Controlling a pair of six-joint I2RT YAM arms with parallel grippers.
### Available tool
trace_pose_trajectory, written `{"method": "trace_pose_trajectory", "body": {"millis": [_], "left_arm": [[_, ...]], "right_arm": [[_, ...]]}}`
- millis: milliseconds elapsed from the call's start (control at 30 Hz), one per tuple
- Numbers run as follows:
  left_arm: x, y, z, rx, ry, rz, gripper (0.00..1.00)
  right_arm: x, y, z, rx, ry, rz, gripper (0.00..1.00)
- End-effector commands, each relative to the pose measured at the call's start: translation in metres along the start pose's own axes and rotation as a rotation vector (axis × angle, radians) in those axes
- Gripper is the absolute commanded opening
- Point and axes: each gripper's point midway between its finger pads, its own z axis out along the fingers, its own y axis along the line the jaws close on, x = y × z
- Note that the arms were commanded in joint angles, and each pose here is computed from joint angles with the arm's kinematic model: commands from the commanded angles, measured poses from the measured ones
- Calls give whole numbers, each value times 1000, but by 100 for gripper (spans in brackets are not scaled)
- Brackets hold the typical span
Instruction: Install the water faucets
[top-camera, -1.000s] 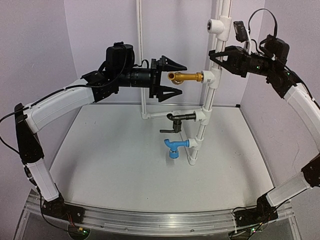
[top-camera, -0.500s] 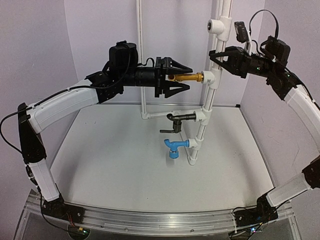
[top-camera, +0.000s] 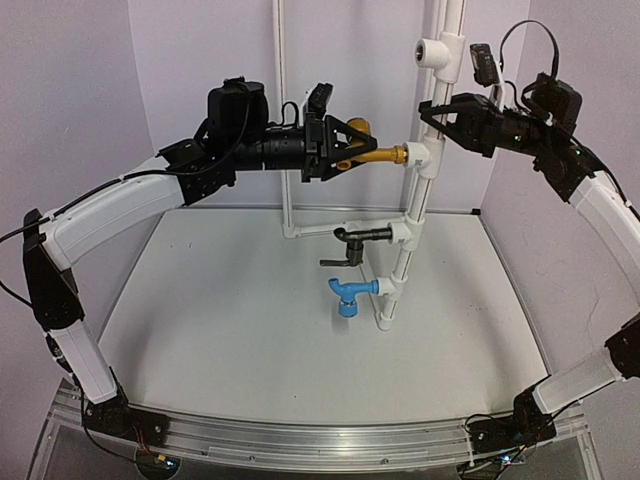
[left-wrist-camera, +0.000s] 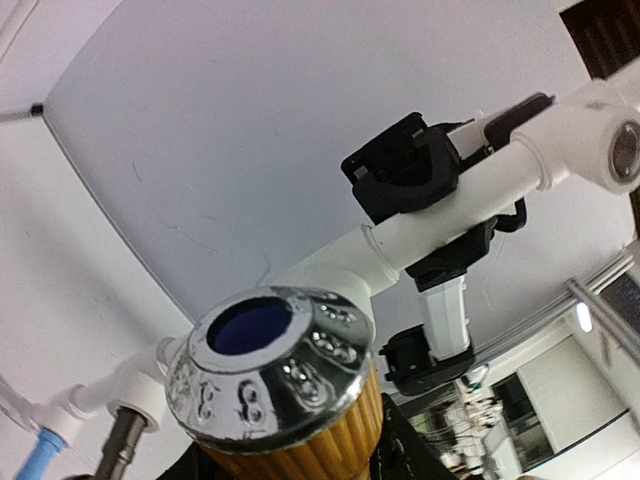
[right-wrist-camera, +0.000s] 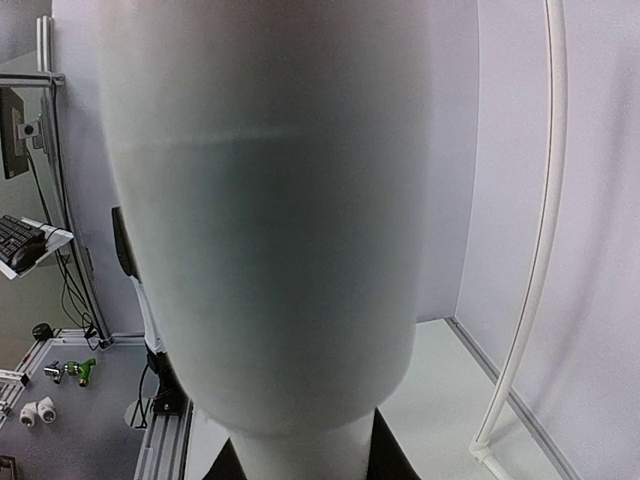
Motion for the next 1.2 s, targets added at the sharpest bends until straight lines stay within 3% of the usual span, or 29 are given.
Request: {"method": "trace_pose_trajectory", "body": {"millis": [0, 300, 433, 667, 733, 933, 1167], "left_arm": [[-14, -20, -21, -29, -76, 446, 38], [14, -26, -19, -7, 8, 1082, 40], [29, -10, -13, -118, 103, 1441, 39], [18, -6, -22, -220, 129, 1829, 33], [14, -13, -26, -234, 116, 1841, 35], [6, -49, -26, -138, 14, 1628, 70], [7, -53, -11, -64, 6, 1412, 79]], "right_arm": [[45, 9, 5, -56, 116, 377, 0], [43, 9, 5, -66, 117, 400, 0], [44, 8, 6, -61, 118, 404, 0], [46, 5, 7, -57, 120, 409, 0], [46, 5, 7, -57, 121, 411, 0], [47, 3, 8, -63, 123, 413, 0], [48, 1, 9, -63, 125, 411, 0]]}}
